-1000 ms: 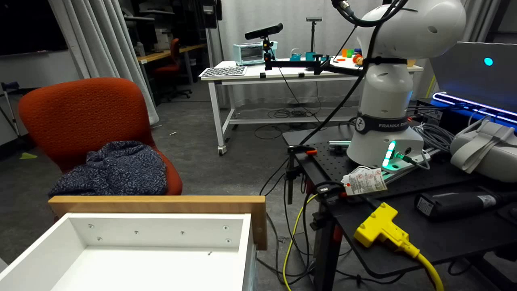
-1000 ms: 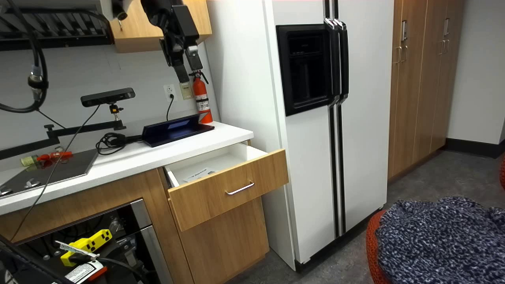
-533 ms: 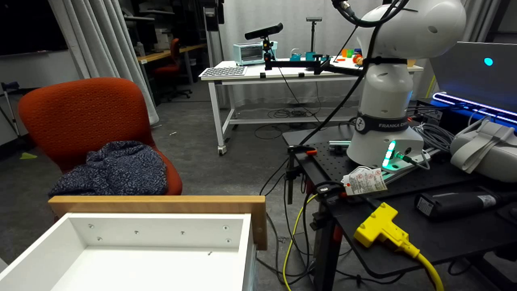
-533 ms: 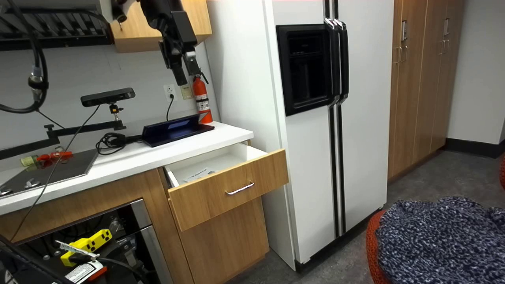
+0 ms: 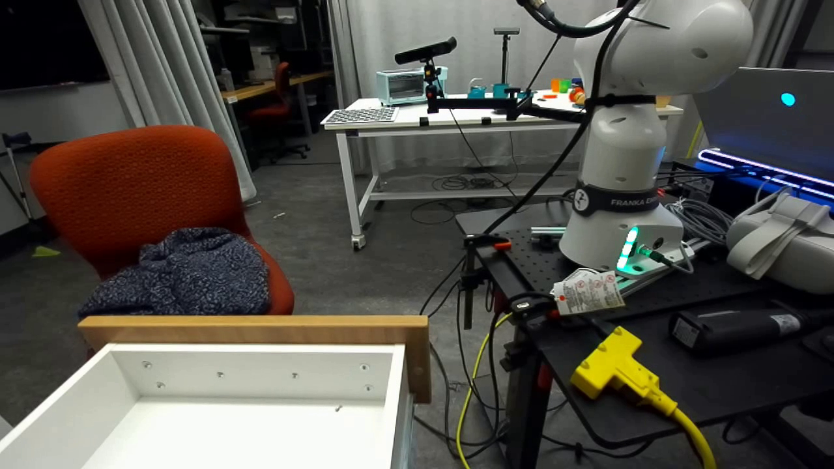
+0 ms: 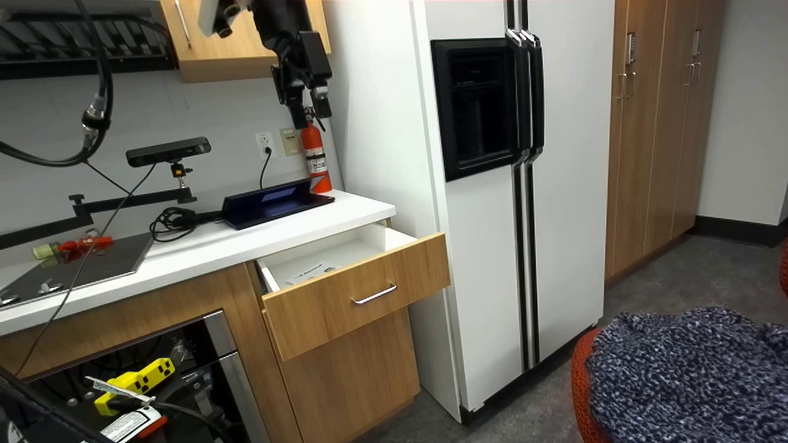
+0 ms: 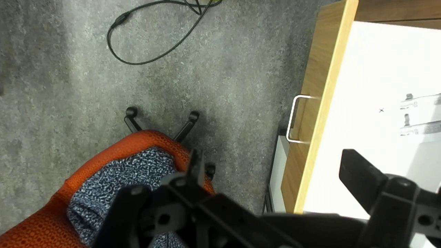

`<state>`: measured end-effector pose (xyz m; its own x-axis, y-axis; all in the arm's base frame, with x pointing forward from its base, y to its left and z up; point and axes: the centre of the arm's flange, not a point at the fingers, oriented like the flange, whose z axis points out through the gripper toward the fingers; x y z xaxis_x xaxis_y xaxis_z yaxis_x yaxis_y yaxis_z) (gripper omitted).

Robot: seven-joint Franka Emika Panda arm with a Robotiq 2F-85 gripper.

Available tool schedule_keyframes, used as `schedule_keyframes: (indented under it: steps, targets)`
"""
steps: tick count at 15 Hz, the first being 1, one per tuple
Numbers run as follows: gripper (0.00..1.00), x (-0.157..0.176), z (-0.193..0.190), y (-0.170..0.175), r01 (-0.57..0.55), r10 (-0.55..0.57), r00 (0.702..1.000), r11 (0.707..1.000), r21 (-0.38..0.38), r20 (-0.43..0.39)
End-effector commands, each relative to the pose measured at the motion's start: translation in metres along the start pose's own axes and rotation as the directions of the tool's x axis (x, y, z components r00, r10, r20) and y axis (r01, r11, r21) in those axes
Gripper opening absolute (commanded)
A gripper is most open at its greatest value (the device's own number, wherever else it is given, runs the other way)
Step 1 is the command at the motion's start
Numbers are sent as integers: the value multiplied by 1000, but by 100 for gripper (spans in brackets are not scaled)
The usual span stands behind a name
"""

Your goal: Close the drawer on the right

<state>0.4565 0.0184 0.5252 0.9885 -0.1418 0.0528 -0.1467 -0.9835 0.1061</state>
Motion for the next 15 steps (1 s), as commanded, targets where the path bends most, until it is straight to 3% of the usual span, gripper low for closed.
schedule_keyframes:
  steps: [1, 8, 9, 15]
  targets:
    - [100, 5, 3, -1, 1, -1, 1000, 1000, 0, 7]
    - [100, 9, 3, -1, 1, -1, 1000, 1000, 0, 13]
    - [100, 13, 34, 10, 8, -7, 1000, 1000, -9, 16]
    - [100, 14, 139, 31, -1, 0, 999, 1000, 26, 48]
